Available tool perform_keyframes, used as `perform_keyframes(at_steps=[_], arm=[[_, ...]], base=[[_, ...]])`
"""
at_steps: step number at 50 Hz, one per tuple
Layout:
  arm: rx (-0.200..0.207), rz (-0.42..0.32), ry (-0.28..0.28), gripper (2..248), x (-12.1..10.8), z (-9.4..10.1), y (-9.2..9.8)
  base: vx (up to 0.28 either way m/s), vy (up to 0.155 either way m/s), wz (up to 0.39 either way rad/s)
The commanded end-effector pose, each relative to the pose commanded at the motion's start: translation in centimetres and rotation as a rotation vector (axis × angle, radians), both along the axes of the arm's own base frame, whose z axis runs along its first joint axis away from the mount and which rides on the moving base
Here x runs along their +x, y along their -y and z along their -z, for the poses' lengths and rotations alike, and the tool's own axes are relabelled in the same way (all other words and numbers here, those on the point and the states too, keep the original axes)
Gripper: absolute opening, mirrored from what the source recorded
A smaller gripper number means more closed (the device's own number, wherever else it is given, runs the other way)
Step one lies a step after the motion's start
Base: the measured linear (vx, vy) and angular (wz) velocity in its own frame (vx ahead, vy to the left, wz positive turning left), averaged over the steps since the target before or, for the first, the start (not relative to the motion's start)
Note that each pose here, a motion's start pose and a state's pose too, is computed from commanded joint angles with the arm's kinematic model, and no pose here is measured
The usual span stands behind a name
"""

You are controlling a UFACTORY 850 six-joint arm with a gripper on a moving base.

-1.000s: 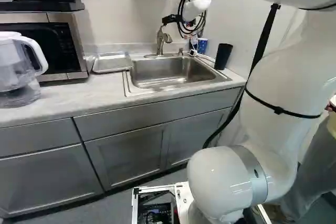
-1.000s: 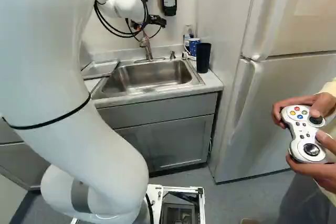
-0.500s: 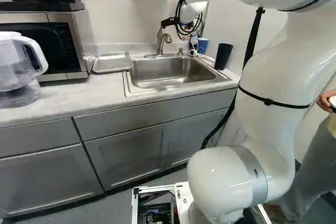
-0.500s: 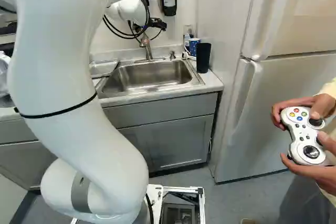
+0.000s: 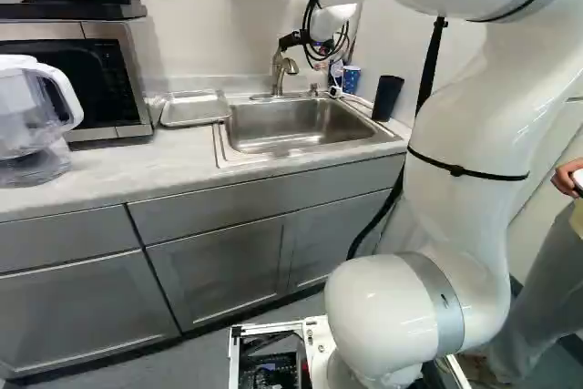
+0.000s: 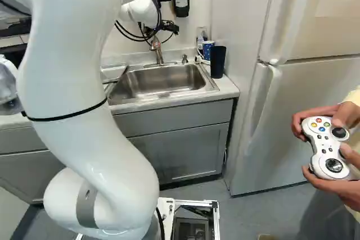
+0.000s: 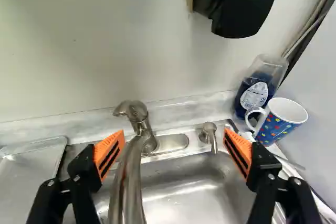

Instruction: Rinse the cup and place it in the tray

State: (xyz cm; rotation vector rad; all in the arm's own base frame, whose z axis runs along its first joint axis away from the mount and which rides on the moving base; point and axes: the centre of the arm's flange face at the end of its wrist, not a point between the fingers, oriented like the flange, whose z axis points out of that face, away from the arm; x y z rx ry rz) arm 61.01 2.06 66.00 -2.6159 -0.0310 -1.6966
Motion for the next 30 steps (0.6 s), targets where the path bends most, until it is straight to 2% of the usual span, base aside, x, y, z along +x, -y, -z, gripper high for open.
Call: perform_keyframes(at_steps=[30], arm=[[0.000,0.001,0.009,247,2.9,0.2,0.0]], base=[[0.000,0.000,0.000]])
